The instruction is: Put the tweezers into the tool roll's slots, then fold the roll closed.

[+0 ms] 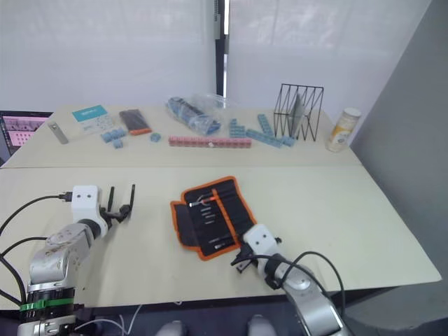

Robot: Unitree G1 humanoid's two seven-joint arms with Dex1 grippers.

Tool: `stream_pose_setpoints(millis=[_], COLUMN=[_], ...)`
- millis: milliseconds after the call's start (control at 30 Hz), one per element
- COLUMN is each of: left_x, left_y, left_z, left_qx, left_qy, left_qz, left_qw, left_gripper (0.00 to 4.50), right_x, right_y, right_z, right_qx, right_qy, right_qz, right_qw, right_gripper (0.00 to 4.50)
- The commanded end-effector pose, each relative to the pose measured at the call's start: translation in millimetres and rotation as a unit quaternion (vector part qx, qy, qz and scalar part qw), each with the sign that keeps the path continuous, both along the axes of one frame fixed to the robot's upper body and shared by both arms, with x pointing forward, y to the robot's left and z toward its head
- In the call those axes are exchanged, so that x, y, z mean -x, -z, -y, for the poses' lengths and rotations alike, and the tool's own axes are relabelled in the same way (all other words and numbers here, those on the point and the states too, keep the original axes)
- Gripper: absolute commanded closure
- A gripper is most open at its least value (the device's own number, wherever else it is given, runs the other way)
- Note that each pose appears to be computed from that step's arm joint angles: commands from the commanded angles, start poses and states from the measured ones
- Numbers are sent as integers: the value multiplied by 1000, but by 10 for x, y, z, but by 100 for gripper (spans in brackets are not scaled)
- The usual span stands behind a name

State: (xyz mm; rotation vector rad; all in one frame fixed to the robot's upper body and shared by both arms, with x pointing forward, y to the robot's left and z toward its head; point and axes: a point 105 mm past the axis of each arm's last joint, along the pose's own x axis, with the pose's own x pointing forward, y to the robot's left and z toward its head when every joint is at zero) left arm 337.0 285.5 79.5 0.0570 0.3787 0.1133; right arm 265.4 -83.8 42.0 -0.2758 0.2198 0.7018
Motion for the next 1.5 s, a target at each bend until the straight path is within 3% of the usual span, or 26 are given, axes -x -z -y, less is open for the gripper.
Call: stream_pose_setpoints(millis=[33, 333, 533, 667, 800, 900, 1033, 1067, 1233, 1367, 1500], left_x=[22, 25, -46, -99, -106, -82, 98, 149, 380, 445, 452], left_y=[139, 186, -59, -593, -1003, -1179, -1108, -1077, -779, -656, -630], left_z=[18, -78, -155, -150, 85, 559, 1176, 1274, 1469, 1520, 1615], left_qx=[13, 21, -14, -86, -98, -70, 52, 58, 35, -36, -55], left_qy=[-7, -33, -24, 29, 112, 240, 404, 435, 528, 568, 593], left_qz=[-28, -39, 6, 93, 159, 188, 133, 113, -11, -54, -83], left_qw=[999, 998, 1000, 992, 976, 950, 904, 892, 849, 820, 799], left_gripper=[163, 449, 449, 449, 449, 449, 449, 449, 449, 449, 449], right_x=[307, 306, 299, 302, 303, 298, 301, 303, 298, 296, 287], right_y=[681, 681, 682, 685, 681, 675, 665, 665, 659, 661, 657], right_z=[61, 63, 66, 92, 103, 106, 108, 109, 112, 112, 96], right_qx=[49, 48, 49, 50, 51, 52, 53, 54, 55, 56, 54], right_qy=[0, 1, 1, 4, 3, 1, -2, -3, -6, -5, -1], right_qz=[-144, -142, -142, -143, -144, -144, -144, -145, -145, -144, -141], right_qw=[988, 989, 989, 988, 988, 988, 988, 988, 988, 988, 988], right_gripper=[450, 450, 450, 450, 450, 450, 450, 450, 450, 450, 450])
